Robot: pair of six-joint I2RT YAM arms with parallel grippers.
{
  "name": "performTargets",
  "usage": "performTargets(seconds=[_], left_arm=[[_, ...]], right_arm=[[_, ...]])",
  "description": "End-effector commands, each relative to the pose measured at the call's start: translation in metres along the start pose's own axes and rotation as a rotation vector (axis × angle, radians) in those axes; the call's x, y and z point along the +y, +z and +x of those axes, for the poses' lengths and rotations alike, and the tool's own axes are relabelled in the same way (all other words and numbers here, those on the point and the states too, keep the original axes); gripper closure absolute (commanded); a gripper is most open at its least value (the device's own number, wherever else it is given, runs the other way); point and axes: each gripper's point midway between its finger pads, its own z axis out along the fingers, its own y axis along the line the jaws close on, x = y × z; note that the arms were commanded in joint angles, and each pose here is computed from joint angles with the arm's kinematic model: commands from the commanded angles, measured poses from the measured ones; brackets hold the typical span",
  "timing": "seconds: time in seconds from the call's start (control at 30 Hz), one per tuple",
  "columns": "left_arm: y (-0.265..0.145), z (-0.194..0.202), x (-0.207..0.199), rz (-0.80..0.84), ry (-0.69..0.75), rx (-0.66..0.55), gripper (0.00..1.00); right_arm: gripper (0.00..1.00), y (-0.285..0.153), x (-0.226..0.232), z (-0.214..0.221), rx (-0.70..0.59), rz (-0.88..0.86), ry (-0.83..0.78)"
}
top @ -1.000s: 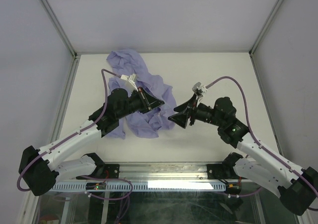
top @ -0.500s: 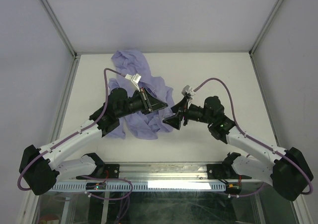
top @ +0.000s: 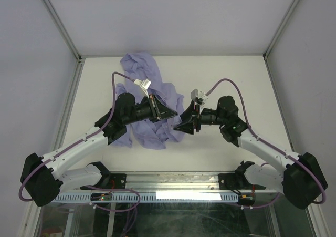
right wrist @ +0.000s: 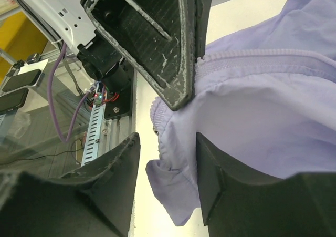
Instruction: Zip up the jacket
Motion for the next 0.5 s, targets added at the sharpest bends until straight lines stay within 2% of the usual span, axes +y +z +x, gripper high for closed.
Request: performTargets(seconds=[0.0, 0.07, 0.23, 0.3, 0.37, 0.47], left_arm=[[-0.001, -0.007, -0.024, 0.077, 0.039, 0.0, 1.0], [0.0, -0.007, -0.024, 0.079, 0.036, -0.002, 1.0], [0.001, -0.01, -0.02, 0.063, 0.044, -0.014, 1.0], [0.001, -0.012, -0.016, 0.038, 0.051, -0.024, 0.97], [-0.002, -0.015, -0.011, 0.011, 0.054, -0.047, 0.9], [-0.009, -0.017, -0.005, -0.019, 0.062, -0.074, 0.7]], right_arm=[[0.56, 0.002, 0.009, -0.024, -0.038, -0.064, -0.082], [0.64, 0.003, 0.008, -0.023, -0.035, -0.065, -0.08], [0.92, 0.004, 0.009, -0.02, -0.017, -0.087, -0.052], [0.99, 0.004, 0.009, -0.021, -0.008, -0.098, -0.023], [1.0, 0.004, 0.006, -0.025, -0.008, -0.089, 0.019], [1.0, 0.005, 0.0, -0.033, -0.02, -0.056, 0.095]])
